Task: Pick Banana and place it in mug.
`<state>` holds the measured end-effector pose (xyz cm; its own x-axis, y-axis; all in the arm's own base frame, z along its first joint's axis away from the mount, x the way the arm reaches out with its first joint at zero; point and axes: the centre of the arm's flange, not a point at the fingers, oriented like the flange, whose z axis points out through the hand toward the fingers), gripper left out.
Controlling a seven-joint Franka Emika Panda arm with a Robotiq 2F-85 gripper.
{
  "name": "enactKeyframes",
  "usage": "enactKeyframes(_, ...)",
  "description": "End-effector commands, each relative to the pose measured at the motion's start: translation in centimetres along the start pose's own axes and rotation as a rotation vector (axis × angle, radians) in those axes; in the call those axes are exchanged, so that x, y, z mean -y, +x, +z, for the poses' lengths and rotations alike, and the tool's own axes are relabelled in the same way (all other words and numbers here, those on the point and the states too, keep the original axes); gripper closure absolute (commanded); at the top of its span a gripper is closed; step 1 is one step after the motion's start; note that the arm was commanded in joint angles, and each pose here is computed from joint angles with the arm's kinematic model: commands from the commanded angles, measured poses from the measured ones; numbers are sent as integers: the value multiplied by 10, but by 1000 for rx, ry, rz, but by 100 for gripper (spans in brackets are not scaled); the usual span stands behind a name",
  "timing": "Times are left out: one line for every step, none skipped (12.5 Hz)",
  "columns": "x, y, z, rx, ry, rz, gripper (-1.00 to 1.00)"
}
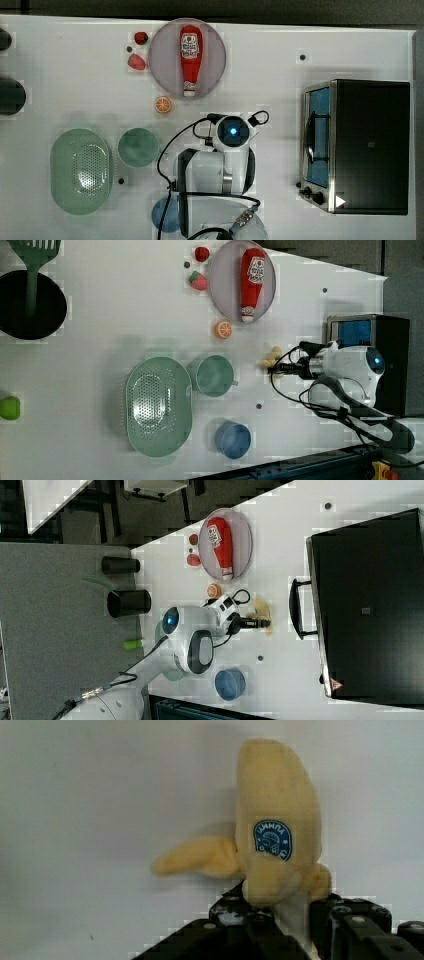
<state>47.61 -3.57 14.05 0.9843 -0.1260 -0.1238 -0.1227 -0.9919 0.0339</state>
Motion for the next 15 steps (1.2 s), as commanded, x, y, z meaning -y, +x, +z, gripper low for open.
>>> enactKeyframes(9, 11, -45, -103, 16, -40, 40)
enactKeyframes(9, 14, -65, -139, 20, -39, 40)
enactKeyframes(11, 15, -87, -176, 24, -42, 40)
enactKeyframes(15, 16, -114, -212, 29, -46, 40)
enactKeyframes(18, 13, -140, -229, 33, -46, 40)
enactKeyframes(23, 6, -162, -219, 35, -39, 40)
enactKeyframes(30, -1, -183, -193, 36, -19, 40)
enactKeyframes(41, -11, -203, -155, 34, 8, 40)
enactKeyframes(54, -21, -219, -112, 25, 30, 40)
enactKeyframes(67, -30, -236, -81, 14, 48, 40)
enactKeyframes(80, -38, -253, -67, 4, 66, 40)
enactKeyframes(94, -44, -268, -68, -4, 78, 40)
enactKeyframes(109, -52, -282, -76, -11, 88, 40)
enactKeyframes(124, -58, -293, -89, -13, 106, 40)
enactKeyframes(139, -64, -299, -95, -12, 127, 40)
